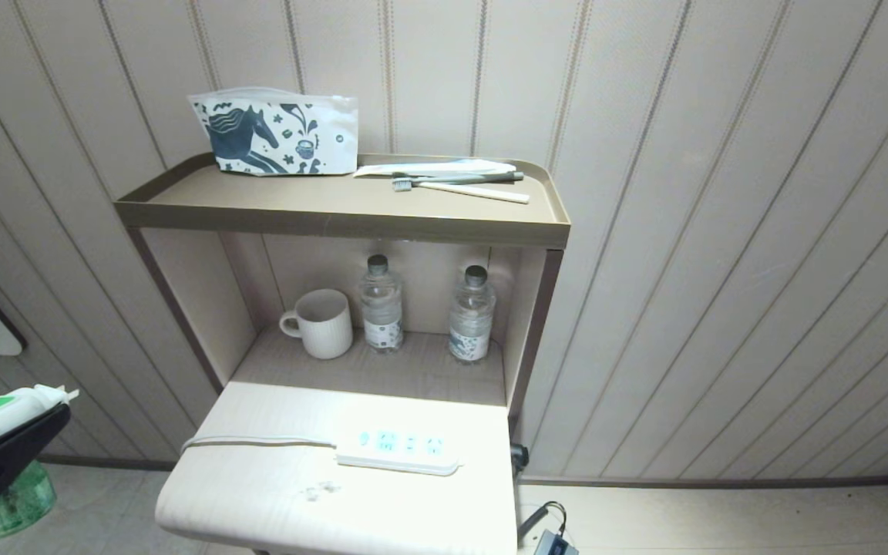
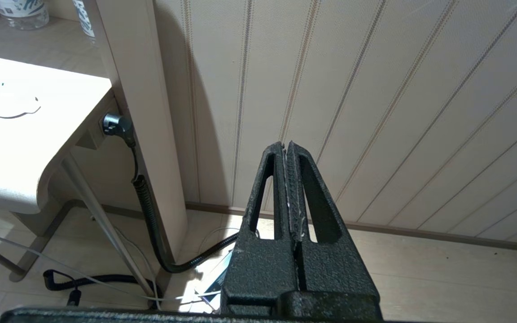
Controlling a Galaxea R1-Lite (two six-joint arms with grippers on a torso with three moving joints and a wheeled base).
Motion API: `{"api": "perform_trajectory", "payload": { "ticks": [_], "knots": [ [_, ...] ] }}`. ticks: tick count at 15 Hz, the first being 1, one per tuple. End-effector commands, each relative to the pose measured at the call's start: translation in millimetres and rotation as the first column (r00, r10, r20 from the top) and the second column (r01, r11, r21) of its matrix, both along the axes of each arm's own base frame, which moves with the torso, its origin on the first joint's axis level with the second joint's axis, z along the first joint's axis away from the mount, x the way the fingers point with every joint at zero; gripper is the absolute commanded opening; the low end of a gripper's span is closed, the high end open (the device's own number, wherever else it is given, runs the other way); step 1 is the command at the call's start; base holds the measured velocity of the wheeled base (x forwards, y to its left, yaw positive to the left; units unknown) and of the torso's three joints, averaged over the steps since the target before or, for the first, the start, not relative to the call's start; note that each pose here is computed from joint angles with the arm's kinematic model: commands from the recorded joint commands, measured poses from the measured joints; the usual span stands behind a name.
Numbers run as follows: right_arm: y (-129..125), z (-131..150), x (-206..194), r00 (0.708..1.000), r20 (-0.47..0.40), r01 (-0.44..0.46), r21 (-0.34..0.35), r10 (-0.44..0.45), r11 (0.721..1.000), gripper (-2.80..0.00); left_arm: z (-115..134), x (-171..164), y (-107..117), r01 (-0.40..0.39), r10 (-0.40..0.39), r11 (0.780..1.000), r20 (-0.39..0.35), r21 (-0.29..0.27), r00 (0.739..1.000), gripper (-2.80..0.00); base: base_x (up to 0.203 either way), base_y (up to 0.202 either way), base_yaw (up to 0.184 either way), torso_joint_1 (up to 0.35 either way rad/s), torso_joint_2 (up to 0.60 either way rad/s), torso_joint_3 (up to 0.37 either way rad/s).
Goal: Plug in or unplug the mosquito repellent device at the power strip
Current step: Place the mosquito repellent liquid on the table
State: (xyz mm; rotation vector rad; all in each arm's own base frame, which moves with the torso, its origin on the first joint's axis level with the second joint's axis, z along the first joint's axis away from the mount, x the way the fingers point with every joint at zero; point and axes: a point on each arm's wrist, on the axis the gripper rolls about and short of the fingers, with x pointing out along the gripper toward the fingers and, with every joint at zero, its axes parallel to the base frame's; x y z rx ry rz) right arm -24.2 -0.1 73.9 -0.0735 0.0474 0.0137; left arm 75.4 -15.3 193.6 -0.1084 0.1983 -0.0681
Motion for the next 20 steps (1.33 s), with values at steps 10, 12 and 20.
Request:
{"api": "perform_trajectory", "payload": {
  "ticks": [10,12,20],
  "knots": [
    [0,0,0,1.0,-0.001,-0.002,0.0,0.002,1.0,-2.8,4,6,-2,0.008,-0.005,1.0,0.14,-0.021,0.99,-2.8,0.0,0.0,0.0,-0.18,0.4,0.219],
    [0,0,0,1.0,0.002,-0.002,0.0,0.002,1.0,-2.8,6,8,-3,0.009,-0.007,1.0,0.137,-0.017,0.991,-2.8,0.0,0.0,0.0,-0.228,0.53,0.289],
    [0,0,0,1.0,0.0,-0.002,0.004,0.002,1.0,-2.8,19,54,-29,0.053,-0.052,0.999,0.099,-0.002,0.994,-2.8,0.0,0.0,0.0,-0.212,0.5,0.288]
  ]
}}
